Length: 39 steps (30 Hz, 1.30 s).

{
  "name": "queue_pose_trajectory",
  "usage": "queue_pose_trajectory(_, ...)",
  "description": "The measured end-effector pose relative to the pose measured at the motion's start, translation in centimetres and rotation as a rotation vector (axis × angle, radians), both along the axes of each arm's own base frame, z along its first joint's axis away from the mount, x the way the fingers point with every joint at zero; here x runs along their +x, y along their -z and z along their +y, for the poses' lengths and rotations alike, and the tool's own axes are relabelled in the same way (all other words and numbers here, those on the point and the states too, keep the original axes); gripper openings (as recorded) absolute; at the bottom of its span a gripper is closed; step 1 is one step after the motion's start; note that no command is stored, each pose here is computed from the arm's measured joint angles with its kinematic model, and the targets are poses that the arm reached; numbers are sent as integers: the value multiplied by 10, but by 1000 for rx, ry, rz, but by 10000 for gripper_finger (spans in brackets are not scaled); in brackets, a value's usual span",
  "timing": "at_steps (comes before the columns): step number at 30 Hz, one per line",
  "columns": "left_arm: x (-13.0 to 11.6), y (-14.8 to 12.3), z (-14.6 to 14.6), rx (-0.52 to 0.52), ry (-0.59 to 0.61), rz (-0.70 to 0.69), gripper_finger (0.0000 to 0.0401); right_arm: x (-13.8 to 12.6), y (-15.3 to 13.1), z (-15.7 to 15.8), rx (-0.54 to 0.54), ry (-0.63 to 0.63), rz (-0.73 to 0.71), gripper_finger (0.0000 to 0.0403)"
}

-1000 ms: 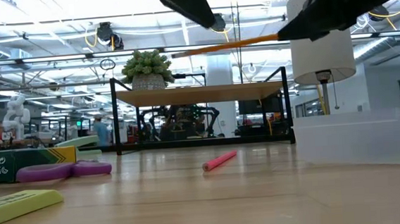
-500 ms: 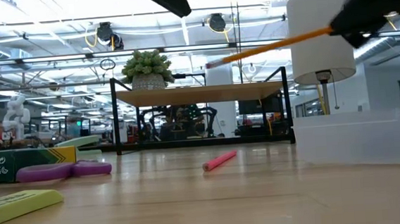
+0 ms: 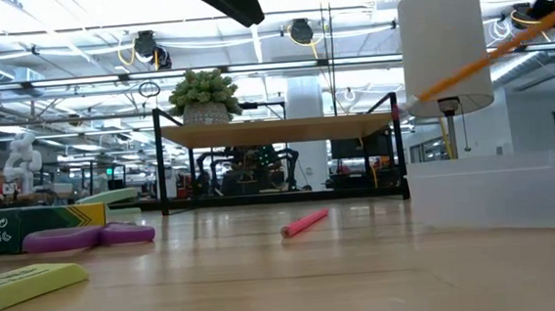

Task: Pack school essentials
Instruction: Put the orange pencil into the purple supply box

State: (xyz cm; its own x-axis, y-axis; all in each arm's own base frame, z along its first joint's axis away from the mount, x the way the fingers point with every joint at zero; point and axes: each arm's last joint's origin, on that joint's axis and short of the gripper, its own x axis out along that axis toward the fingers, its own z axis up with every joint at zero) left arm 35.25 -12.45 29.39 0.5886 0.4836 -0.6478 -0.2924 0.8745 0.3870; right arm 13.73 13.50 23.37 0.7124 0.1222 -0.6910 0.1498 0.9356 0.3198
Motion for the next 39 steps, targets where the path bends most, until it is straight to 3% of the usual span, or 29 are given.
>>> queue_pose_trajectory(13, 2, 0, 4, -14, -32, -19, 186, -24, 4, 7, 84, 74, 212, 20)
queue_pose_trajectory(30, 4, 0, 11, -26, -64, -30, 186, -20, 11, 6, 7, 187, 148, 20)
queue_pose_trajectory(39, 4, 0, 11, -26, -64, -30, 186, -22, 18, 4, -45, 237, 203, 20)
